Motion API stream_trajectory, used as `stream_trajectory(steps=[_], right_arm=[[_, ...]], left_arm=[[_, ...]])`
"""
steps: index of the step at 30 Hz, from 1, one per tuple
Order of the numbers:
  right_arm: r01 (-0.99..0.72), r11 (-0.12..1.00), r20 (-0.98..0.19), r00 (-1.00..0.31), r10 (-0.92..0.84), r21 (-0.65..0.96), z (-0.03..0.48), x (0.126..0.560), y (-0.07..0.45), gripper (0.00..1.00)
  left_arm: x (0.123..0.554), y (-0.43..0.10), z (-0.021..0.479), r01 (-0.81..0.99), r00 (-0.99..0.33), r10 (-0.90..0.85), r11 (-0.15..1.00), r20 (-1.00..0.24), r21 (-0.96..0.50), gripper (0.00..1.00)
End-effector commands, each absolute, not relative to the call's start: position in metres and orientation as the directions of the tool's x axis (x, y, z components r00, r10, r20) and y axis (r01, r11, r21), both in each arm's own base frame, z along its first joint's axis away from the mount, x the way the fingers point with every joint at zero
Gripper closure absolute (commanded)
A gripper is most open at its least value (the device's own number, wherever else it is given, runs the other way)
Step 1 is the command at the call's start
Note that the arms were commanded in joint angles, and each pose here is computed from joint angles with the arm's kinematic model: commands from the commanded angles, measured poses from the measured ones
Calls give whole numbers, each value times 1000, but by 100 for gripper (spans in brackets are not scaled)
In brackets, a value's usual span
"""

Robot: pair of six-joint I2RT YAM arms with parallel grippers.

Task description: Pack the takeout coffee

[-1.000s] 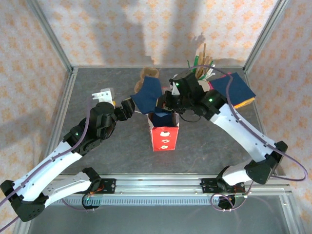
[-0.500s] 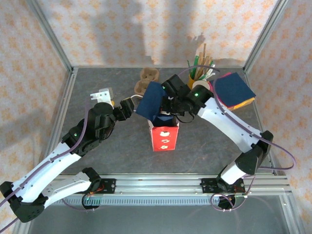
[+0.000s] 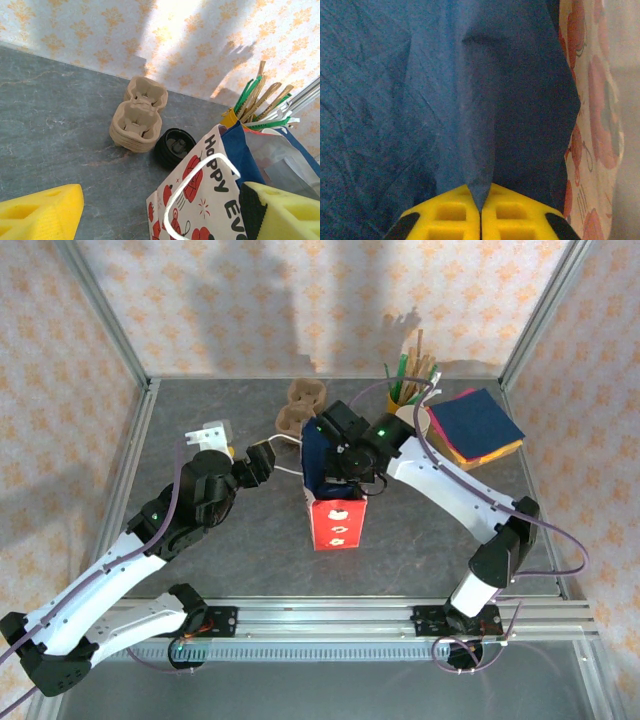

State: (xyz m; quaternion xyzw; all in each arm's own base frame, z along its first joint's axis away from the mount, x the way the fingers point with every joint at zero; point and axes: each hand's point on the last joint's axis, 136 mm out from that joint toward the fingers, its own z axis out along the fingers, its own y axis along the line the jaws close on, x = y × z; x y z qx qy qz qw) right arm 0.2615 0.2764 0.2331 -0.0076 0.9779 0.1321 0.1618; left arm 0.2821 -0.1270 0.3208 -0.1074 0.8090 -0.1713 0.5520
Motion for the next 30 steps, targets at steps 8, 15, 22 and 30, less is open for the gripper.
stream_trajectory(steps=[8,15,22,30], right_arm=[[-66,967,-396,-917,39,248,260,270,271,69],[-83,952,-445,-894,59,293,279,279,280,69],[-202,894,-576,-814,74,400,336,291,297,68],[-228,841,-679,-704,206,491,402,320,272,59]], left_arm=[[284,-119,322,-12,-346,-367,922,-864,-387,17],[282,-116,322,-16,-340,-372,921,-864,-390,17],[282,-115,327,-14,-325,-375,920,-868,-392,17],[283,-108,350,-18,-268,-363,928,-892,-372,16]])
